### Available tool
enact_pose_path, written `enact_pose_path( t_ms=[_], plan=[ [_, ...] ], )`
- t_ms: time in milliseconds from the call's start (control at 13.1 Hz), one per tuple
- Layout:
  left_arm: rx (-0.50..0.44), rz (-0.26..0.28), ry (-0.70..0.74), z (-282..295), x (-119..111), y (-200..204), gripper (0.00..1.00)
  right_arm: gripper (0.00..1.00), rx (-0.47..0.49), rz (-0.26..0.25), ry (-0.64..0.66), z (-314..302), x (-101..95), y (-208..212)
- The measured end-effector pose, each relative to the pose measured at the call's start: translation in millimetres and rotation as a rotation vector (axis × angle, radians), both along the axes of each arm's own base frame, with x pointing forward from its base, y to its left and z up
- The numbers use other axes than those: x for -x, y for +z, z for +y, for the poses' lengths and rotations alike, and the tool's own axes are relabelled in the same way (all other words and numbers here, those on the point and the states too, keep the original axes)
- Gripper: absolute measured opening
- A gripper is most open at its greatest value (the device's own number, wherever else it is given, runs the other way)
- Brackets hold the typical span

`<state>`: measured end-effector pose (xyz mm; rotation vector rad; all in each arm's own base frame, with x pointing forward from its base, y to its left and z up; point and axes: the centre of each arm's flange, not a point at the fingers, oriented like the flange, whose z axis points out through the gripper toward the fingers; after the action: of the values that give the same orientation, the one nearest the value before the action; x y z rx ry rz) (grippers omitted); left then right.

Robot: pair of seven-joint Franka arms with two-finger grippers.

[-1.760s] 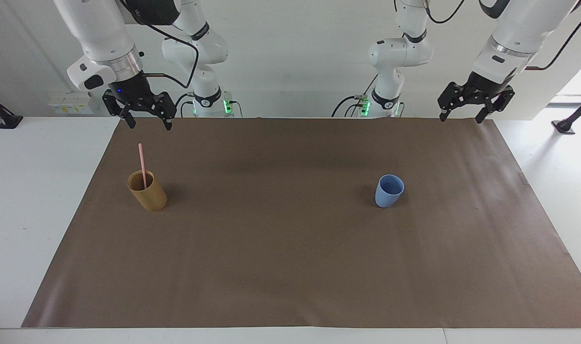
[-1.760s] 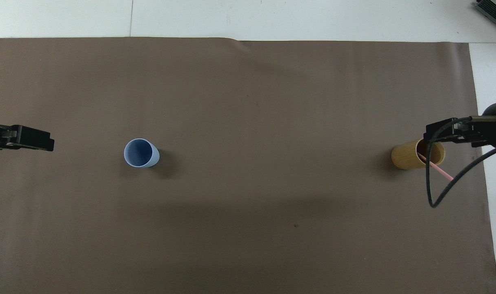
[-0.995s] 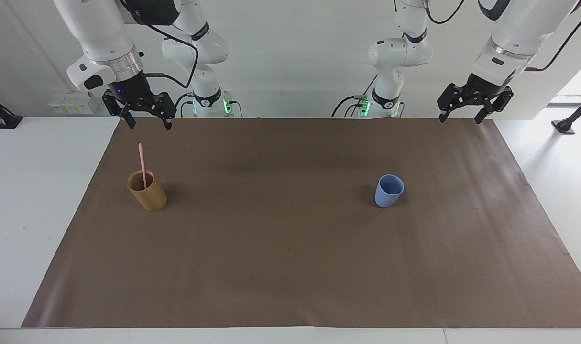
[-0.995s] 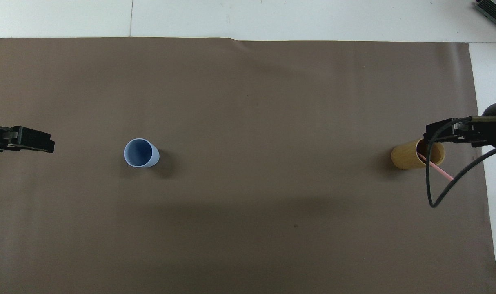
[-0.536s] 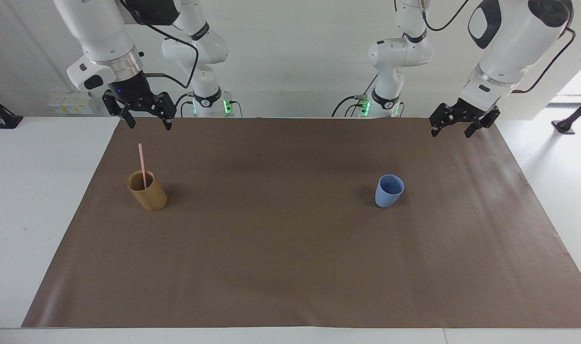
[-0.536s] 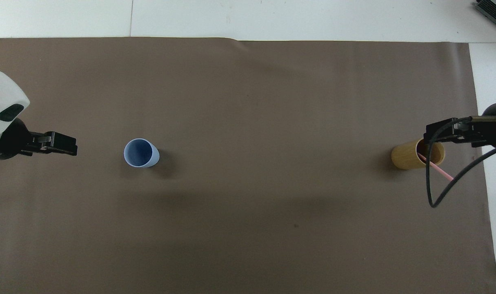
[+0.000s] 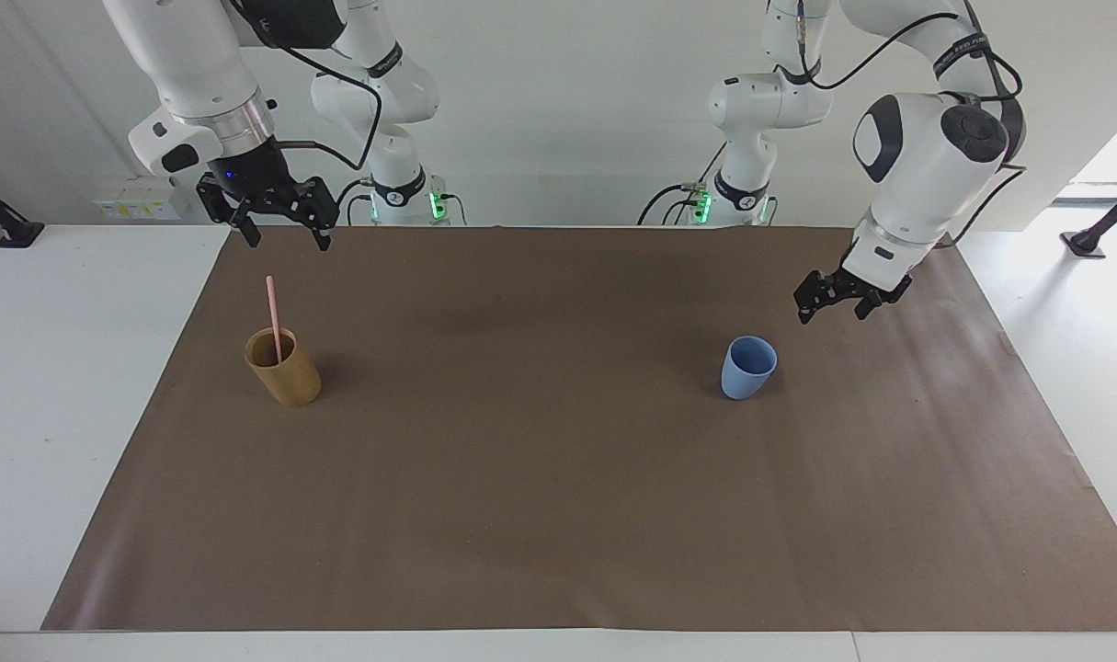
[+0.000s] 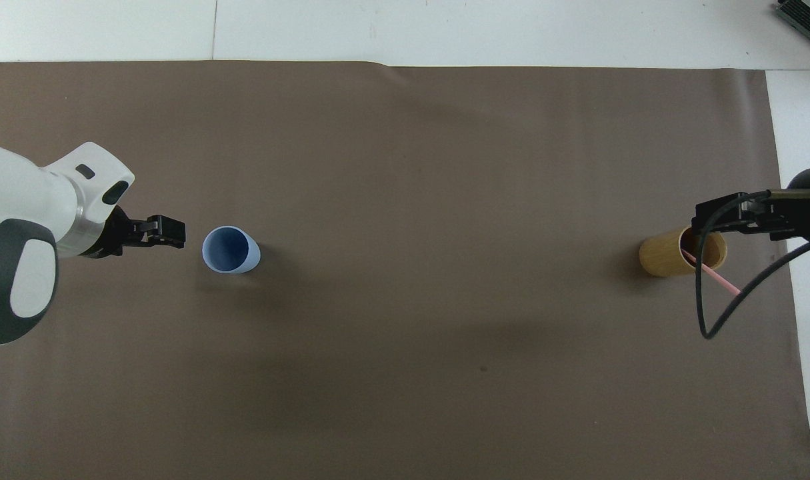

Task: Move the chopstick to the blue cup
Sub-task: 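Reach the left gripper forward to the light-blue cup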

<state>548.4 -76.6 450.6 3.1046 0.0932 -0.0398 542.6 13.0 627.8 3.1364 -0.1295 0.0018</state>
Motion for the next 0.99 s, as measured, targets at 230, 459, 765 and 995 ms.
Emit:
enact_pose_path(
  t_ms=[230, 459, 765, 995],
  plan=[
    [0.002, 0.023, 0.045, -14.1, -5.9, -56.2, 1.0, 1.0, 0.0, 0.0, 0.0, 0.0, 0.0, 0.0],
    [0.003, 0.024, 0.045, -23.5, -5.2, -73.6, 1.0, 1.0, 0.0, 0.0, 0.0, 0.0, 0.0, 0.0],
    [0.002, 0.023, 0.033, -34.0, 3.4, -89.4, 0.89, 1.0, 0.0, 0.0, 0.0, 0.0, 0.0, 0.0],
    [0.02, 0.023, 0.054, -30.8, 2.3, -89.0, 0.46, 1.0, 0.0, 0.0, -0.001, -0.3, 0.0, 0.0]
  ],
)
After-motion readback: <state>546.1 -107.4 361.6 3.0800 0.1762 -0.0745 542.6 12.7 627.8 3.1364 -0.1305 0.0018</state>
